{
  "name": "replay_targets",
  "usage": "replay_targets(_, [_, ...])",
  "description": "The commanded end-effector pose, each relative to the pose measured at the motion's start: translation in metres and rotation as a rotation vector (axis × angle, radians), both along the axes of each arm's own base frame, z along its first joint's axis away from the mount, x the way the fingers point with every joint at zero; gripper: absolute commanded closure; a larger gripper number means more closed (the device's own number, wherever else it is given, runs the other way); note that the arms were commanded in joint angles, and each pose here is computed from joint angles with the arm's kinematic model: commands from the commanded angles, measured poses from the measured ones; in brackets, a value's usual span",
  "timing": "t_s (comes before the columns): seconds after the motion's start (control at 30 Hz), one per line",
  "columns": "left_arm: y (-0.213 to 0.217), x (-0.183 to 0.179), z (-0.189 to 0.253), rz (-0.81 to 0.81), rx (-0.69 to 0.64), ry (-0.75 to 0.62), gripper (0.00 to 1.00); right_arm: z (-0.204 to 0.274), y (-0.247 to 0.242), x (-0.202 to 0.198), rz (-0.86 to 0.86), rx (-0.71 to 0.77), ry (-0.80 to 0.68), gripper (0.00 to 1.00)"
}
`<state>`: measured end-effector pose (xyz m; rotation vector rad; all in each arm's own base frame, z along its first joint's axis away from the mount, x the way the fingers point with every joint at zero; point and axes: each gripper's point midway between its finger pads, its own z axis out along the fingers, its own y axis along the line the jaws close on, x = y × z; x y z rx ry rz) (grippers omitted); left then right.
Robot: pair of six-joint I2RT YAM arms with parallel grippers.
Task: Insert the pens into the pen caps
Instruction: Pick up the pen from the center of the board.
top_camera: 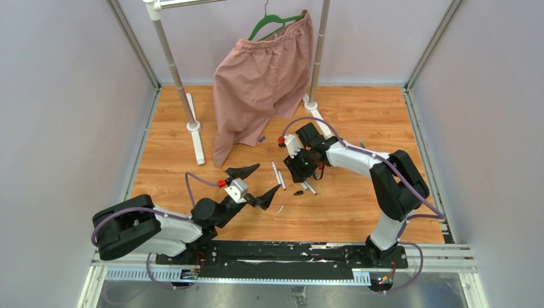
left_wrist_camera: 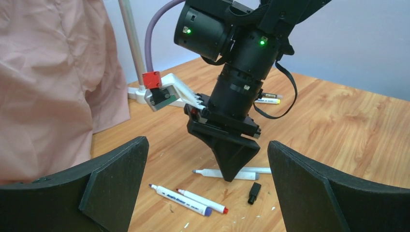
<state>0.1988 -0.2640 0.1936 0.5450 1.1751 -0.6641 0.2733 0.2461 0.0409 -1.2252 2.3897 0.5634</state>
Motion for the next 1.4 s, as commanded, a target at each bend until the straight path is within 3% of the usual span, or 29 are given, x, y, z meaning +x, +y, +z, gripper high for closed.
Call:
replay_targets(0.0, [0.000, 0.003, 0.013, 0.014, -0.047, -0.014, 0.00, -0.001, 0.004, 0.012, -0.085, -0.056, -0.036, 0.56])
replay_targets(0.43, [0.000, 0.003, 0.013, 0.010, -0.047, -0.015, 0.00, -0.019, 0.009, 0.006, -0.053, -0.112, -0.032, 0.62])
replay_targets(0.83, [0.001, 0.002, 0.013, 0.009, -0.048, -0.017, 0.00, -0.043, -0.008, 0.013, -0.004, -0.357, -0.160, 0.68])
replay_targets(1.0, [0.001, 0.001, 0.013, 0.007, -0.048, -0.016, 0.00, -0.047, -0.009, 0.011, 0.004, -0.386, -0.157, 0.68])
replay_targets(1.23, [0.001, 0.002, 0.013, 0.008, -0.049, -0.016, 0.00, -0.046, -0.007, 0.008, 0.012, -0.378, -0.142, 0.84])
replay_targets(1.37, [0.001, 0.002, 0.012, 0.008, -0.047, -0.015, 0.00, -0.035, -0.002, 0.009, 0.010, -0.340, -0.146, 0.87])
